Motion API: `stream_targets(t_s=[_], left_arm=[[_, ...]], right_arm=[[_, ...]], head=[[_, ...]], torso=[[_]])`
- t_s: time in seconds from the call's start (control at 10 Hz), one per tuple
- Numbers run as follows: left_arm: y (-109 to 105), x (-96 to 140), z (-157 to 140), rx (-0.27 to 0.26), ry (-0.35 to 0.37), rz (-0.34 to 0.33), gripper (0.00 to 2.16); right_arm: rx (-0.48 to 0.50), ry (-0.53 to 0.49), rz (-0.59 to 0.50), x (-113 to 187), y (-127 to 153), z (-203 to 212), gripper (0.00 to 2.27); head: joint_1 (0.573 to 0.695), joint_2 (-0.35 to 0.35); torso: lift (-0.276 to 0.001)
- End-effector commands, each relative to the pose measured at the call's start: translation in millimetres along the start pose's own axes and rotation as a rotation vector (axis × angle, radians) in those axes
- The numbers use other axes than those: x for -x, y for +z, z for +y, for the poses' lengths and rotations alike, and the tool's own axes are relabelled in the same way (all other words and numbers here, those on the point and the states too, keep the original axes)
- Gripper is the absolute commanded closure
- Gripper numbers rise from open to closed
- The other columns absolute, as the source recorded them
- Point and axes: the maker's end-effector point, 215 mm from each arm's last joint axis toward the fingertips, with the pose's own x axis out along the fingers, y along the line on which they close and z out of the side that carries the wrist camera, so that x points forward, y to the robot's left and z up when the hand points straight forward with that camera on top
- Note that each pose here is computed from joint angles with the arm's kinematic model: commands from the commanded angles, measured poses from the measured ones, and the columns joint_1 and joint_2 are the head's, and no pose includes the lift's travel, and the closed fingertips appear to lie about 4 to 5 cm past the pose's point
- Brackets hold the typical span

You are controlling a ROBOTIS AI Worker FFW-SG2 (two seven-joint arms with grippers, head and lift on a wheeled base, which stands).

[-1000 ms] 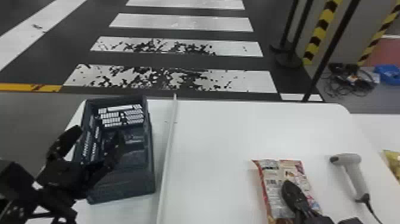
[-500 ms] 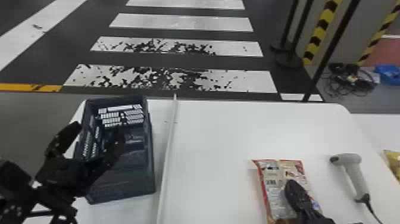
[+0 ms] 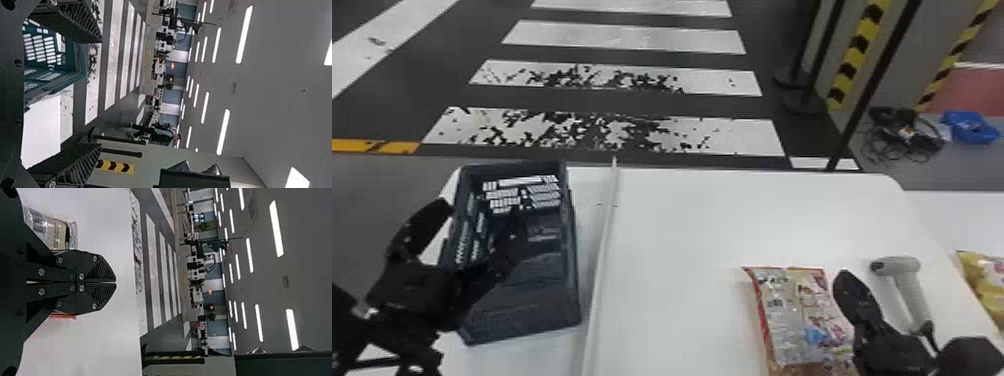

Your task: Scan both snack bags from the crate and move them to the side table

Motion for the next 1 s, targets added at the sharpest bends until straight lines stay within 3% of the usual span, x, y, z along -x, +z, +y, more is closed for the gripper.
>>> stream_targets(t_s=[0.0, 0.1, 0.3, 0.6, 0.9], left_arm=[[-3, 2, -1, -0.003, -0.004, 0.009, 0.05], [-8, 4, 0, -0.003, -0.005, 0.02, 0.05], [-18, 6, 4, -0.007, -0.002, 0.037, 0.05], [-35, 1, 16, -0.014, 0.01, 0.063, 0.05], [-39, -8, 23, -0.008, 0.018, 0.063, 0.05]], right_arm=[[0.009, -0.039, 0.13, -11, -12, -52, 0.56], [0.012, -0.046, 0.221, -13, -19, -82, 0.0], [0.049, -0.093, 0.371, -2, -10, -135, 0.02], [0.09, -0.161, 0.488, -2, -3, -199, 0.01], [0.047, -0.119, 0.528, -17, -28, -197, 0.01]], head=[[0.695, -0.091], [0.695, -0.131], [0.695, -0.198], [0.695, -0.289], [0.695, -0.324]], torso=[[-0.095], [-0.095], [-0.095], [-0.095], [-0.095]])
